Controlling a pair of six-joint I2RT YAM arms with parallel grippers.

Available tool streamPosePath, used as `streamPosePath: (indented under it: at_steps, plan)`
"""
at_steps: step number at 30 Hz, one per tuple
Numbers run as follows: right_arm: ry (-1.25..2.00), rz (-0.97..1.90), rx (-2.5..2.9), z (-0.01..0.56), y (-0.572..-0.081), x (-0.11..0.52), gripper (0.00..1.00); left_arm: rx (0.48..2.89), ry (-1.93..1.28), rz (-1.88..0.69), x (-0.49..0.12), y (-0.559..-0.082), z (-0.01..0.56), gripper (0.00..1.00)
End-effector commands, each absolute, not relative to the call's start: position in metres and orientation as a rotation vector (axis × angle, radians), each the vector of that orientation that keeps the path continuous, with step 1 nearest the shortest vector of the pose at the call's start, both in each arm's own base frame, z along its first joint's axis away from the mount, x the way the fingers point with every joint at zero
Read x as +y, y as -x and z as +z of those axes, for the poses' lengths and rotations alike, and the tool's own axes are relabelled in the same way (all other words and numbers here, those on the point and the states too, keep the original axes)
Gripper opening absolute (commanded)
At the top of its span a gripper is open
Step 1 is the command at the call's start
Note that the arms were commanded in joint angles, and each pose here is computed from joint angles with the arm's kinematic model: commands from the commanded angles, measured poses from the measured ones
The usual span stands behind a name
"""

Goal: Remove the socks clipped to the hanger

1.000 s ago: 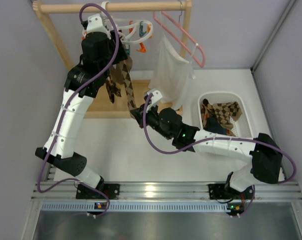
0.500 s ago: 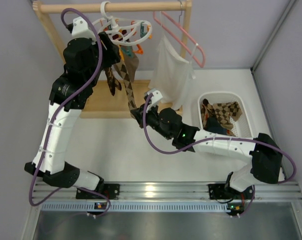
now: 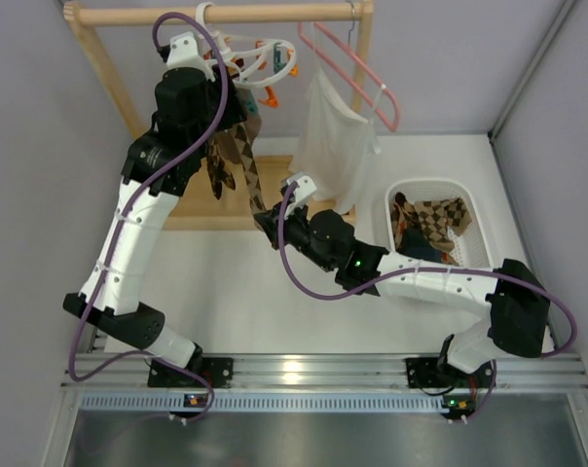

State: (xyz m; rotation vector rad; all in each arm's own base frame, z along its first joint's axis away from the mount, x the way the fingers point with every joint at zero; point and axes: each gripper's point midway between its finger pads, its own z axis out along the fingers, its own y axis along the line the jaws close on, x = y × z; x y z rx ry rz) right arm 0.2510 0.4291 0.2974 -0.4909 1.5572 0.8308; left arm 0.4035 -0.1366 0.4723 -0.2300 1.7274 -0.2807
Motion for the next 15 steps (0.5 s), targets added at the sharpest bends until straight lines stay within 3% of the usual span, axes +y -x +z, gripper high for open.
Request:
streamPosePath:
  at_steps: [1,15]
  plan:
    - [0.555,0.849,1.571,0.286,-0.236,0.433,0.0,1.629,0.262,-0.296,-0.13,-0.402,0.502,0.59]
    - [0.582,0.854,1.587,0.275,-0.233,0.435,0.0,1.575,0.317,-0.28,-0.119,-0.411,0.506,0.59]
